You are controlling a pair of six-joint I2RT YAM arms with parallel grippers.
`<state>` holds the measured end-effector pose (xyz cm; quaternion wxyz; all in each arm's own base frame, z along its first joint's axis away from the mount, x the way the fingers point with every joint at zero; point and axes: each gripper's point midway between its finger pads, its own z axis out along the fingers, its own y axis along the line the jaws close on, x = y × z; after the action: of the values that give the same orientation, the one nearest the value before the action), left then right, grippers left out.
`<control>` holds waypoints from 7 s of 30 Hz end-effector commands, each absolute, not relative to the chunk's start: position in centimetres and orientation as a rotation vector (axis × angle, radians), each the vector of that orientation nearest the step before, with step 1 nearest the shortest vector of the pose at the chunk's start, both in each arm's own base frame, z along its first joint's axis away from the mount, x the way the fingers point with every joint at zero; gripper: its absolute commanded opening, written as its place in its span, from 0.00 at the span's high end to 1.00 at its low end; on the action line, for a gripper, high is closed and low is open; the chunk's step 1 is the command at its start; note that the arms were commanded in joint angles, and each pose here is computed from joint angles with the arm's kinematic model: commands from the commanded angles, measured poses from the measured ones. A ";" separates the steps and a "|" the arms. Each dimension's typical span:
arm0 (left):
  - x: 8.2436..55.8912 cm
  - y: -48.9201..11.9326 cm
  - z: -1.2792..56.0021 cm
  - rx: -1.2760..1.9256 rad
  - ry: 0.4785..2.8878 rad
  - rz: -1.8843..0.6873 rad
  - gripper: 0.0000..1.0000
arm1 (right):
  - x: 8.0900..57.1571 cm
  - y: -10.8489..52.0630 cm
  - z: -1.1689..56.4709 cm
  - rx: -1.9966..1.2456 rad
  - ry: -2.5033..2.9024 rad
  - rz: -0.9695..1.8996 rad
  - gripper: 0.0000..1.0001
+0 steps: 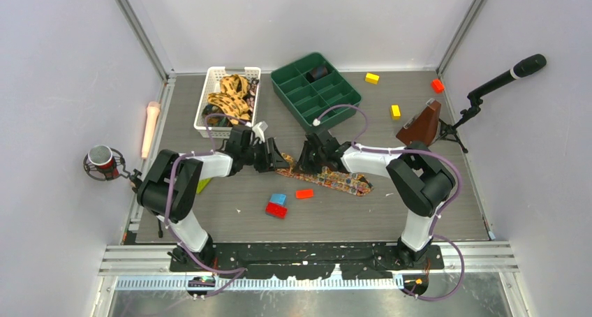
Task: Roll the ties
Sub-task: Roll the tie at the center of the board.
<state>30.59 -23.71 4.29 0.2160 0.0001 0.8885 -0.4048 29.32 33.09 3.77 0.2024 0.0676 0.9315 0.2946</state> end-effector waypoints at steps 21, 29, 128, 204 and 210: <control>33.5 -22.4 7.2 0.153 2.415 -0.546 0.61 | 30.7 29.7 11.8 0.244 2.382 0.848 0.89; 34.4 -22.1 7.9 0.232 2.389 -0.265 0.61 | 30.7 26.2 13.3 0.283 2.339 0.773 0.89; 32.8 -29.8 14.4 0.551 2.191 -0.163 0.44 | 29.8 23.1 11.4 0.342 2.367 0.853 0.64; 34.8 -26.3 5.9 0.278 2.304 -1.075 0.38 | 32.3 30.0 4.8 0.397 2.559 0.882 0.74; 34.9 -26.3 5.3 0.281 2.314 -1.076 0.36 | 32.2 30.0 4.8 0.396 2.563 0.880 0.74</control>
<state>34.36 -26.03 4.92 0.2711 0.0866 0.8743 -0.3933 31.63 30.14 4.02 0.1834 0.1457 0.9168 0.3234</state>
